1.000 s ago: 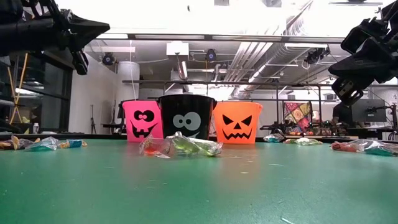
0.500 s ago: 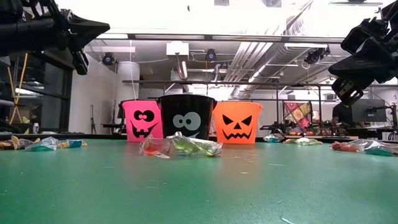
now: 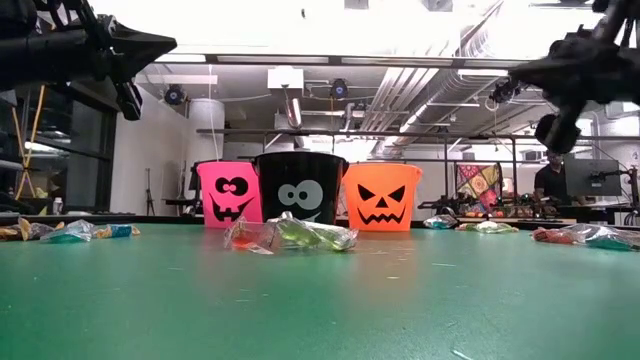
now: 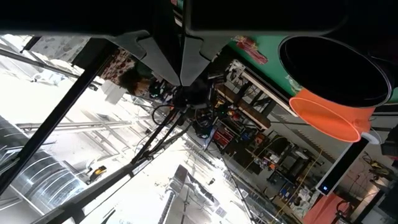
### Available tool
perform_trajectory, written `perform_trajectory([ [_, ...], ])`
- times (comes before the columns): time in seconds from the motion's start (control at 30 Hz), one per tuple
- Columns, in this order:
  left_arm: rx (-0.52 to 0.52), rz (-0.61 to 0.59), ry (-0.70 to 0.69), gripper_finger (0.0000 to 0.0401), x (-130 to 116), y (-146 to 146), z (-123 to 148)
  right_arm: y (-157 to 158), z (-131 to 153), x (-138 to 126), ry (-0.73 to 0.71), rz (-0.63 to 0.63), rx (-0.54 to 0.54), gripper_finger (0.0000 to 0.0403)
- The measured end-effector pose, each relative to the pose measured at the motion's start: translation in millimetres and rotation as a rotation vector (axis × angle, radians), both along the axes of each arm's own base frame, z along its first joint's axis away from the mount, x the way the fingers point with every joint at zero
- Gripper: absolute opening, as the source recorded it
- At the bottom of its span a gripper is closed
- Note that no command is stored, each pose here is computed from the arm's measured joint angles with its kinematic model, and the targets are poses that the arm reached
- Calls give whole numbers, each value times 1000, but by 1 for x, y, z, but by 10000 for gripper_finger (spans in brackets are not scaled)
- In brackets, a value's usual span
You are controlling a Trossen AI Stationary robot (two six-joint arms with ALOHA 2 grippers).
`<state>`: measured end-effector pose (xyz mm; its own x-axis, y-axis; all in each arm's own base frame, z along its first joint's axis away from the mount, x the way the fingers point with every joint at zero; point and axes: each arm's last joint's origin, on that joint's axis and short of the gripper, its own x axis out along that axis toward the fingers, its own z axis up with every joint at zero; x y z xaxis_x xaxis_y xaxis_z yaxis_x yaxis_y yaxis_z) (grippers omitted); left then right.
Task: Sort candy by brand, put in halloween buckets
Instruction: Put the orange candy into the black bucket
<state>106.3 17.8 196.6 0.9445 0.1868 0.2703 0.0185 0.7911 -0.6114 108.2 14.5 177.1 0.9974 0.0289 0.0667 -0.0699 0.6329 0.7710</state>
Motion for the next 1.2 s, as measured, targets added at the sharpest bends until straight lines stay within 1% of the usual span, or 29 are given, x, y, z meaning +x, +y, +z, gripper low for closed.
perform_trajectory([
  [0.07, 0, 0, 0, 0, 0, 0, 0, -1, 9, 0, -89, -17, 24, 1],
  [0.13, -1, 0, 4, 0, 0, 0, 0, -1, 20, 1, -127, -42, -3, 8],
  [0.17, -1, 0, 5, 0, 0, 0, 0, -1, 28, 2, -120, -56, -28, 14],
  [0.23, -2, 0, 14, 0, 0, 0, -1, -1, 45, 7, -42, -78, -99, 34],
  [0.3, -3, 0, 19, 0, 0, 0, -2, -1, 59, 15, 113, -79, -187, 63],
  [0.37, -3, 0, 20, 0, 0, 0, -2, -1, 72, 25, 298, -84, -273, 98],
  [0.43, -3, 0, 22, 0, 1, 0, -2, -4, 81, 35, 501, -119, -343, 135],
  [0.5, -3, 0, 22, 0, 1, 0, -2, -7, 86, 45, 711, -151, -385, 171],
  [0.53, -4, 0, 21, 0, 1, 0, -2, -8, 87, 50, 816, -156, -390, 187],
  [0.57, -4, 0, 22, 0, 1, 0, -2, -10, 86, 54, 916, -166, -374, 201],
  [0.6, -4, 0, 22, 0, 1, 0, -2, -12, 84, 59, 1012, -190, -330, 213],
  [0.67, -3, 0, 22, 0, 1, 0, -2, -16, 79, 66, 1189, -257, -192, 228],
  [0.73, -3, 0, 22, 0, 1, 0, -2, -19, 69, 71, 1354, -309, -65, 232],
  [0.87, -3, 0, 21, 0, 1, 0, -2, -22, 45, 74, 1596, -429, 72, 231],
  [0.97, -3, 0, 21, 0, 1, 0, -2, -25, 27, 72, 1691, -481, 157, 228],
  [1.03, -3, 0, 21, 0, 1, 0, -2, -28, 16, 70, 1713, -464, 214, 227],
  [1.1, -4, 0, 21, 0, 1, 0, -2, -30, 5, 69, 1700, -454, 259, 227],
  [1.2, -3, 0, 21, 0, 1, 0, -2, -34, -3, 71, 1651, -459, 291, 227],
])
